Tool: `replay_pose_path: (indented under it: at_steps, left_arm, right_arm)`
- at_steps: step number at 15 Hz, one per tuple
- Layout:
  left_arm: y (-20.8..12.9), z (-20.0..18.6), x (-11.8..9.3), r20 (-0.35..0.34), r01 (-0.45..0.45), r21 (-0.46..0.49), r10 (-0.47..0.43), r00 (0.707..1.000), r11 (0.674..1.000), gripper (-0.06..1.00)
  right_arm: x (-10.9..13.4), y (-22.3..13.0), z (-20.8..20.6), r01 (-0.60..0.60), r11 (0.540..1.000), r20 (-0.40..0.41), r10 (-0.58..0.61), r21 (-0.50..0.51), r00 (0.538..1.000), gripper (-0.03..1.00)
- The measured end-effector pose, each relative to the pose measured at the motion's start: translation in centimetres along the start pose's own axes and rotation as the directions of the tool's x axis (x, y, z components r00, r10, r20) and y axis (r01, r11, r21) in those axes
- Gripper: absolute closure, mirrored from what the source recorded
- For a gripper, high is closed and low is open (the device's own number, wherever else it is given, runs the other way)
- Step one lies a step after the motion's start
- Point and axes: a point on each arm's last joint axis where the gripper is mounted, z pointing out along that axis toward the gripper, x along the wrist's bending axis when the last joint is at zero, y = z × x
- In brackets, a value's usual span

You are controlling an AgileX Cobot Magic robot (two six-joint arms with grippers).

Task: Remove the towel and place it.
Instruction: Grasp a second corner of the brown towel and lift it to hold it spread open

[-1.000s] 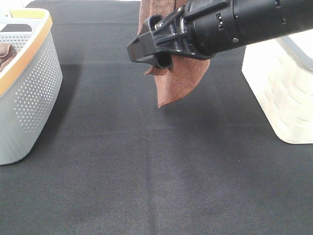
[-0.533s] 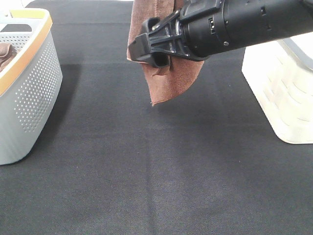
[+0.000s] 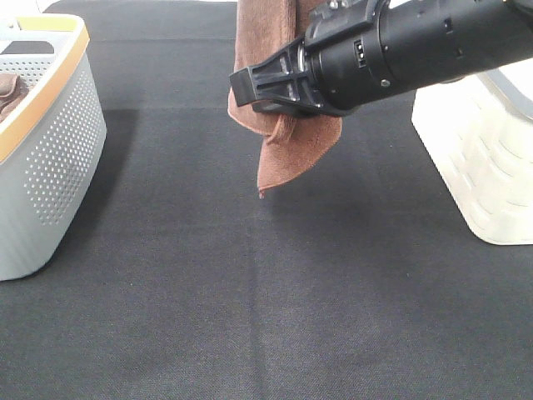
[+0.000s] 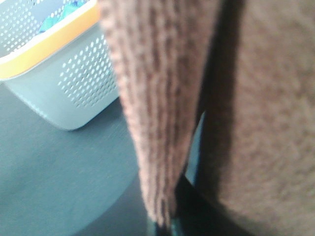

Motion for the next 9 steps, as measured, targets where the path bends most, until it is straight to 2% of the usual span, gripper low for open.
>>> replay_pose_path:
  at_steps: [3,4,5,7,9]
  left_arm:
    - [-0.2,-0.1,0.9,-0.095,-0.062,0.034,0.065,0.993,0.997,0.94]
    - [-0.6,-0.2,1.6,-0.168,-0.086,0.082,0.098,0.981,0.993,0.94]
    - [-0.6,-0.2,1.6,-0.168,-0.086,0.082,0.098,0.981,0.993,0.94]
    - [-1.2,-0.4,2.6,-0.264,-0.092,0.166,0.135,0.955,0.982,0.94]
    - [-2.3,-0.6,3.7,-0.347,-0.086,0.286,0.187,0.919,0.954,0.94]
  right_arm:
    - [0.5,-0.3,-0.2,-0.015,0.996,-0.047,0.019,0.085,0.999,0.97]
    - [1.0,-0.5,-0.5,-0.008,0.987,-0.091,0.023,0.161,0.996,0.97]
    - [1.0,-0.5,-0.5,-0.008,0.987,-0.091,0.023,0.161,0.996,0.97]
    - [1.7,-0.2,-1.1,0.007,0.969,-0.145,0.030,0.247,0.989,0.97]
    - [1.9,0.5,-1.8,-0.004,0.951,-0.141,0.050,0.308,0.989,0.97]
